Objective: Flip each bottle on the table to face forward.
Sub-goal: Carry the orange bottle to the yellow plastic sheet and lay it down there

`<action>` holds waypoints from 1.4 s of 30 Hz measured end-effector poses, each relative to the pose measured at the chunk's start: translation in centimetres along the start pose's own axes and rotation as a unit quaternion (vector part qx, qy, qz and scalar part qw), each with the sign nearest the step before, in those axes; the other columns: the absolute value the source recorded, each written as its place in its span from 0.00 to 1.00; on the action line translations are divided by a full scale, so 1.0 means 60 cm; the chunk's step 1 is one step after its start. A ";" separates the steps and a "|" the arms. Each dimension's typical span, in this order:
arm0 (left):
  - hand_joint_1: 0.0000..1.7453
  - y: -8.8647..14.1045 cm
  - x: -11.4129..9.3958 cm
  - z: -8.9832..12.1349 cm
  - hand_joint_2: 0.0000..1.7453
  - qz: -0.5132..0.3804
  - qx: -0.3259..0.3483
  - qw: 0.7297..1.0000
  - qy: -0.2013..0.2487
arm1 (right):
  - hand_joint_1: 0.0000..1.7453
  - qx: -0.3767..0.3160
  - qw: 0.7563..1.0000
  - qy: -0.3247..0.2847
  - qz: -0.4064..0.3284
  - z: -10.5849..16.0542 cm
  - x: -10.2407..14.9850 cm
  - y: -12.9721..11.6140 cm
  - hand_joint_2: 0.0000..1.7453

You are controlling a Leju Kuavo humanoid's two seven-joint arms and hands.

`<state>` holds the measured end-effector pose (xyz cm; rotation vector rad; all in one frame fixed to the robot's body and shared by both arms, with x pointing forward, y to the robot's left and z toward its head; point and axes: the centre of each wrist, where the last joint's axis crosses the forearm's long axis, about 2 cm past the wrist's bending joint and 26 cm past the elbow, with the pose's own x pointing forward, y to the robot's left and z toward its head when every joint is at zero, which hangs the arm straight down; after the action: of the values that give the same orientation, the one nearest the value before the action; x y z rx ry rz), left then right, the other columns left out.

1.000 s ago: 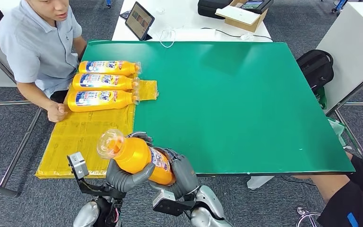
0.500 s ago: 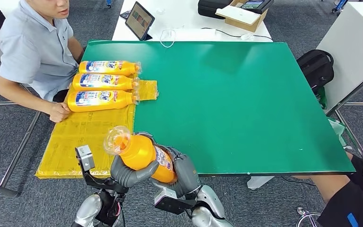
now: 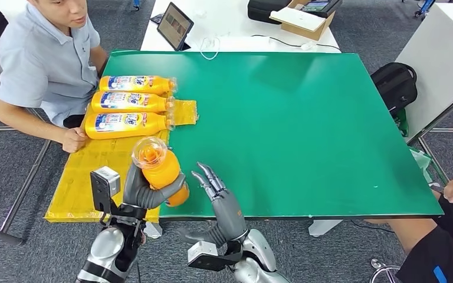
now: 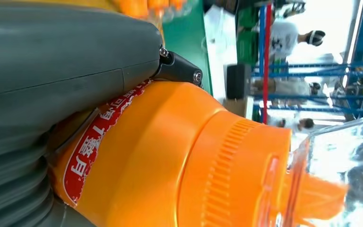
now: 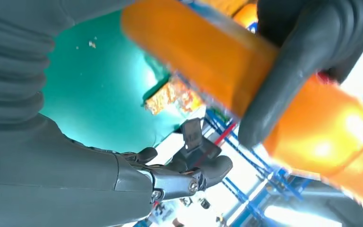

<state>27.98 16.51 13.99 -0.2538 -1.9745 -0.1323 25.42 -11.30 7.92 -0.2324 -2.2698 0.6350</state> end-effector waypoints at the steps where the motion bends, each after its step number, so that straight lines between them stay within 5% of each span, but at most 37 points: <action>1: 1.00 0.007 0.000 -0.002 1.00 -0.016 0.005 1.000 -0.002 | 0.00 -0.006 1.000 0.001 0.002 0.000 -0.001 -0.002 0.00; 6: 1.00 0.054 0.003 -0.017 1.00 -0.145 0.024 0.989 -0.016 | 0.00 -0.036 0.999 0.013 0.007 0.003 -0.008 -0.021 0.00; 14: 1.00 0.115 -0.005 -0.070 1.00 -0.376 0.020 0.926 -0.019 | 0.00 -0.057 0.998 0.010 0.001 -0.007 -0.006 -0.034 0.00; 20: 1.00 0.155 -0.037 -0.110 1.00 -0.541 -0.034 0.840 0.037 | 0.00 -0.052 0.998 0.013 -0.021 -0.010 -0.003 -0.032 0.00; 32: 1.00 0.191 -0.085 -0.126 1.00 -0.565 -0.096 0.807 0.145 | 0.00 -0.051 0.998 0.014 -0.038 -0.013 0.002 -0.025 0.00; 38: 0.99 0.192 -0.106 -0.122 1.00 -0.590 -0.143 0.769 0.203 | 0.00 -0.056 0.997 0.019 -0.051 -0.016 0.002 -0.025 0.00; 40: 0.80 0.190 -0.110 -0.123 1.00 -0.584 -0.158 0.767 0.213 | 0.00 -0.057 0.997 0.019 -0.054 -0.017 0.002 -0.025 0.00; 42: 0.39 0.189 -0.113 -0.125 1.00 -0.572 -0.173 0.770 0.222 | 0.00 -0.057 0.997 0.020 -0.058 -0.019 0.002 -0.025 0.00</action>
<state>39.97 25.17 10.57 0.7376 -1.3527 -1.2321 26.19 -12.10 9.42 -0.1653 -2.2655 0.4383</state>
